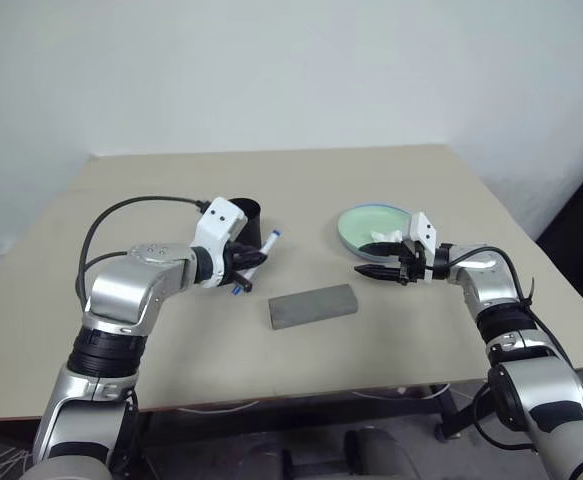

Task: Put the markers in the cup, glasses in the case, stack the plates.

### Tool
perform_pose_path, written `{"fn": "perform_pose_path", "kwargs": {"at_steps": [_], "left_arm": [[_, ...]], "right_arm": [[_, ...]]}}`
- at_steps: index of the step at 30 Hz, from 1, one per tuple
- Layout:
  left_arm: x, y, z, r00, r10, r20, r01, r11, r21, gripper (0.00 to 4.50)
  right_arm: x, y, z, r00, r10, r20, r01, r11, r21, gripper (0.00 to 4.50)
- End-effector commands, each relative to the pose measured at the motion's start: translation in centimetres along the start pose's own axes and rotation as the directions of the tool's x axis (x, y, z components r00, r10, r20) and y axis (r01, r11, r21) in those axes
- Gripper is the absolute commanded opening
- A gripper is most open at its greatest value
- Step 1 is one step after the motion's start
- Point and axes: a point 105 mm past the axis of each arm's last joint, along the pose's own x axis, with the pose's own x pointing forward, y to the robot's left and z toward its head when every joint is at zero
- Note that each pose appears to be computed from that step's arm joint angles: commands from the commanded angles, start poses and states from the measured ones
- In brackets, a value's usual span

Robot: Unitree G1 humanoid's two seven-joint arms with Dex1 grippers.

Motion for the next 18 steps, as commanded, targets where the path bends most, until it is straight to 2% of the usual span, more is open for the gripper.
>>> {"fn": "perform_pose_path", "kwargs": {"at_steps": [1, 3, 6, 8, 11, 18], "left_arm": [[-0.1, 0.2, 6.8, 0.945, 0.025, 0.326, -0.082, 0.983, 0.164, 0.10], [0.2, 1.2, 8.9, 0.890, 0.088, 0.446, -0.175, 0.972, 0.157, 0.10], [1.1, 3.6, 10.4, 0.831, 0.209, 0.516, -0.314, 0.941, 0.125, 0.10], [1.9, 5.2, 10.8, 0.803, 0.284, 0.525, -0.437, 0.878, 0.194, 0.10], [2.7, 6.9, 10.9, 0.766, 0.354, 0.537, -0.552, 0.790, 0.267, 0.10], [2.9, 9.6, 9.5, 0.674, 0.488, 0.554, -0.659, 0.737, 0.153, 0.10]], "right_arm": [[0.2, -0.7, 1.9, 1.000, -0.006, 0.029, 0.008, 0.998, -0.065, 2.37], [0.3, -0.7, 1.9, 1.000, -0.007, 0.031, 0.009, 0.998, -0.065, 2.37], [0.3, -0.8, 2.0, 0.999, -0.009, 0.034, 0.011, 0.998, -0.066, 2.37], [0.3, -0.8, 2.0, 0.999, -0.010, 0.036, 0.013, 0.998, -0.067, 2.37], [0.3, -0.8, 2.0, 0.999, -0.014, 0.038, 0.016, 0.998, -0.068, 2.37], [-0.2, -1.0, 2.2, 0.998, -0.039, 0.045, 0.043, 0.996, -0.078, 2.37]]}}
